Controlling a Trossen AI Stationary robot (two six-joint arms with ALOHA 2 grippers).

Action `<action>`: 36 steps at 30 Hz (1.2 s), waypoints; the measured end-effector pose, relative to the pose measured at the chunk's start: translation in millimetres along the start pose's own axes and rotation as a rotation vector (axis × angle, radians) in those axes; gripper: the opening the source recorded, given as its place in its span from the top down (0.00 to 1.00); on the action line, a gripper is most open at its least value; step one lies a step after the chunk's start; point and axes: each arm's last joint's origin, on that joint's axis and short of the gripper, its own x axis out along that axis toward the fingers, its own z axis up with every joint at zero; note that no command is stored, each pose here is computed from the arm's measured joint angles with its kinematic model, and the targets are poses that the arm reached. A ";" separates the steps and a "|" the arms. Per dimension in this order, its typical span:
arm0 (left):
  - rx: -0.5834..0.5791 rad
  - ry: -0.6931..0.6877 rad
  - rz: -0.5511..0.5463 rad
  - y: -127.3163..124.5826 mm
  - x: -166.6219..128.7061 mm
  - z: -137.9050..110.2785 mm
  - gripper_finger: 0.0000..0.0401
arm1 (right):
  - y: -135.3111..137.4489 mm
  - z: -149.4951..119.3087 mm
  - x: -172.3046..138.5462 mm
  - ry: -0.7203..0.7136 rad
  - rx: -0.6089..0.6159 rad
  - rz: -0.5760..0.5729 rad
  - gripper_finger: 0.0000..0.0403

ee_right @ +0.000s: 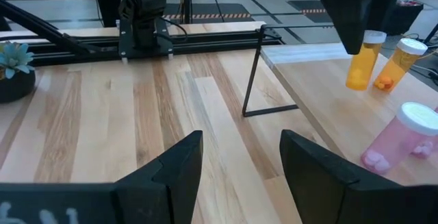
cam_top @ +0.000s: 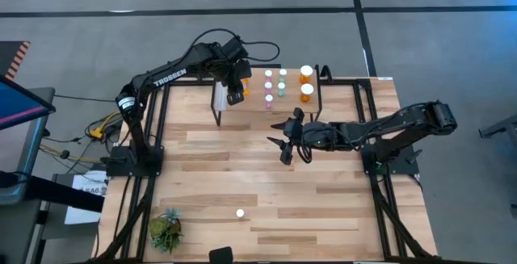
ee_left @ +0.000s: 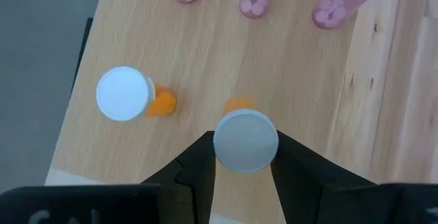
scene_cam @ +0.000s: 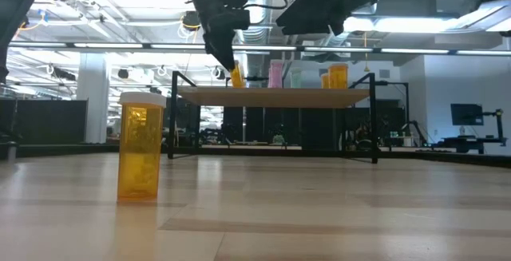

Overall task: Pick and place medicine bottles onto shelf by color
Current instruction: Put the top small orange pill bottle on the shelf aligned with the other small orange pill bottle, then put the small orange pill bottle on the shelf aligned with the other small orange pill bottles

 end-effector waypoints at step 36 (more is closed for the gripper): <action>-0.005 -0.002 0.044 -7.6 -45.1 -15.4 0.59 | -0.1 -1.5 0.0 0.015 0.020 -0.001 0.46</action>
